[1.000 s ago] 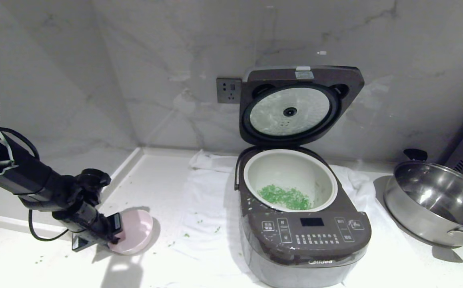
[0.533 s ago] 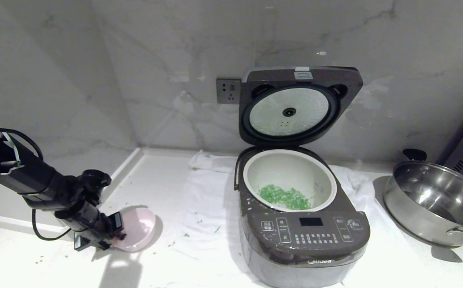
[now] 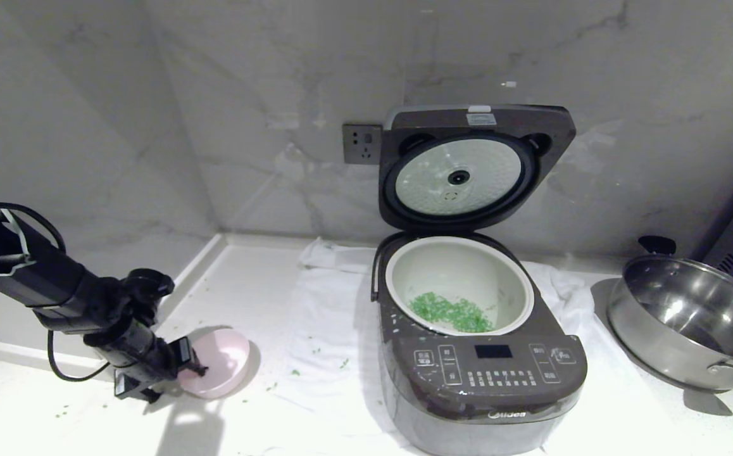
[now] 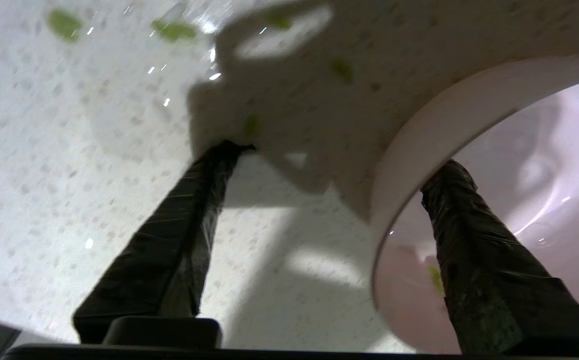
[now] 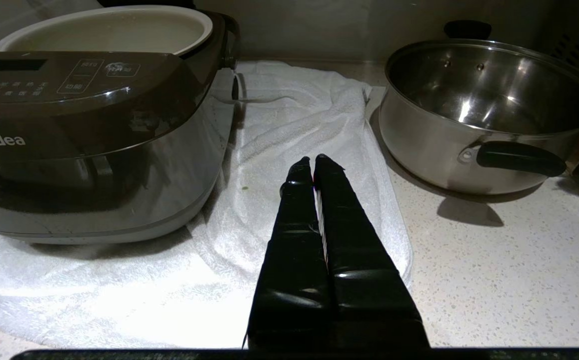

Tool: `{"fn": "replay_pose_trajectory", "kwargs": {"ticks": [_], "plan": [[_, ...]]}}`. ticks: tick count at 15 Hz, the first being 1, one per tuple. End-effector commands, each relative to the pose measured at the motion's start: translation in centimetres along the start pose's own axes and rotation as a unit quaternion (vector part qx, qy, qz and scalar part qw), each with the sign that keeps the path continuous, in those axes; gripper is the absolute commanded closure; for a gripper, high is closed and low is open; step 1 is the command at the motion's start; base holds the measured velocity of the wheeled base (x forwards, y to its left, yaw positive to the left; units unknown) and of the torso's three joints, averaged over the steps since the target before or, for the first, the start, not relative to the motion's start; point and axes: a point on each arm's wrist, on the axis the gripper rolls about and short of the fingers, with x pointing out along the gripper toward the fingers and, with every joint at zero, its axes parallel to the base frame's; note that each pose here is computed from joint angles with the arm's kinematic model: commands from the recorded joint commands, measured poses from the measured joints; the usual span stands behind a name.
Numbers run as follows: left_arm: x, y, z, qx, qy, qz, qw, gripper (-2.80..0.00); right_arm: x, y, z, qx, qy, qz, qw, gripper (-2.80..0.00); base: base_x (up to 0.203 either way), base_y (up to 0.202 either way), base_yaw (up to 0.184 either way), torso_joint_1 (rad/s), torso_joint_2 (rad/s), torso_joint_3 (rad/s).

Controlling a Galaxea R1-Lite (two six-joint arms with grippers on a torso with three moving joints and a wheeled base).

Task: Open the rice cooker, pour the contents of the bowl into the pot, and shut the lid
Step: Place the bowl on the table

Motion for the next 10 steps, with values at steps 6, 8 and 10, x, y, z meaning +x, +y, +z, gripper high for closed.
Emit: {"fn": "replay_pose_trajectory", "kwargs": {"ticks": [6, 8, 10], "plan": [[-5.0, 1.6, 0.4, -0.024, -0.024, -0.012, 0.9994, -2.80, 0.0, 0.0, 0.0, 0.000, 0.000, 0.000, 1.000, 0.00, 0.000, 0.000, 0.000, 0.000, 0.00, 0.000], [-6.3, 2.0, 0.3, -0.029, -0.029, -0.020, 0.9990, -2.80, 0.0, 0.0, 0.0, 0.000, 0.000, 0.000, 1.000, 0.00, 0.000, 0.000, 0.000, 0.000, 0.00, 0.000], [-7.5, 2.4, 0.3, -0.034, -0.039, -0.025, 0.9983, -2.80, 0.0, 0.0, 0.0, 0.000, 0.000, 0.001, 1.000, 0.00, 0.000, 0.000, 0.000, 0.000, 0.00, 0.000]]}}
